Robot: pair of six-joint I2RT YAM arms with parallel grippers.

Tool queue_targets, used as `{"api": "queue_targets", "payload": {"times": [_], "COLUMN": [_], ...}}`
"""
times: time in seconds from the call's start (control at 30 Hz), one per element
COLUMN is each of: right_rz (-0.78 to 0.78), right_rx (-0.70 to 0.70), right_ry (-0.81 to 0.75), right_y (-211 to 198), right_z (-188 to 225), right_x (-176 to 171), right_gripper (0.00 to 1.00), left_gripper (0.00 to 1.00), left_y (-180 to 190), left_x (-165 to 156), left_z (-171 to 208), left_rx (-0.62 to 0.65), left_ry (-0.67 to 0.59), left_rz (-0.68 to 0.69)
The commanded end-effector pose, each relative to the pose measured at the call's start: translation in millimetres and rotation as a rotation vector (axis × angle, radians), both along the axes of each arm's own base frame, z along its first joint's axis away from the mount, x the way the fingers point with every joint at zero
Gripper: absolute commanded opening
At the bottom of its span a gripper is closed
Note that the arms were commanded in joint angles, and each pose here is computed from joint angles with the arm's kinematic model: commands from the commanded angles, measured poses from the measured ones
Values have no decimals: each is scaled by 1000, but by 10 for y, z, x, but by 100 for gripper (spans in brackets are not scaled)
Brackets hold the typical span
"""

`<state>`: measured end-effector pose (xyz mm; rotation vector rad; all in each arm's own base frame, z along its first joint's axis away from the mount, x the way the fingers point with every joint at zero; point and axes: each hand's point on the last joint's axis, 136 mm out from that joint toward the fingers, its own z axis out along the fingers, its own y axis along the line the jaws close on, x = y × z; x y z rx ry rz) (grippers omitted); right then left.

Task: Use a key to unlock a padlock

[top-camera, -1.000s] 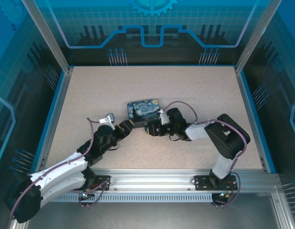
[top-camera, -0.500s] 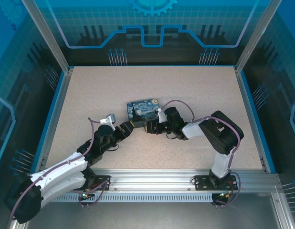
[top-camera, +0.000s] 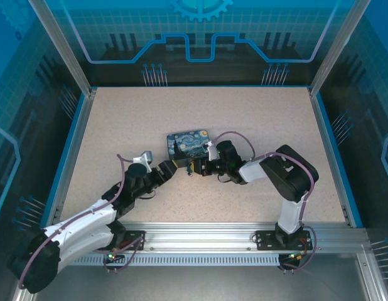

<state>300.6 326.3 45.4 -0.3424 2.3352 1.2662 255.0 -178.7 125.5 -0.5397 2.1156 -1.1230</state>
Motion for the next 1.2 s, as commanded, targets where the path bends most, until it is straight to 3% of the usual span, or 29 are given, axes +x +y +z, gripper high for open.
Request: {"api": "queue_targets", "payload": {"times": [0.0, 0.17, 0.37, 0.53, 0.73, 1.17], "right_rz": [4, 15, 54, 83, 128, 145], "right_rx": [36, 63, 84, 76, 83, 112], "right_ry": [18, 34, 65, 84, 102, 121], "right_y": [28, -6, 11, 21, 35, 76], "right_z": [-5, 53, 134, 138, 147, 140], "right_x": [-31, -27, -58, -88, -132, -116], "right_gripper": [10, 10, 9, 9, 9, 9], "left_gripper": [76, 77, 72, 65, 65, 63], "left_y": [-102, -209, -330, -340, -342, -433], "left_x": [-27, -9, -31, -14, 75, 245], "left_z": [8, 41, -21, -138, -163, -362], "left_rx": [-60, -101, -41, -13, 37, 22], "left_ry": [10, 2, -9, -14, -64, -77], "left_rz": [-70, -154, -269, -301, -360, -401]}}
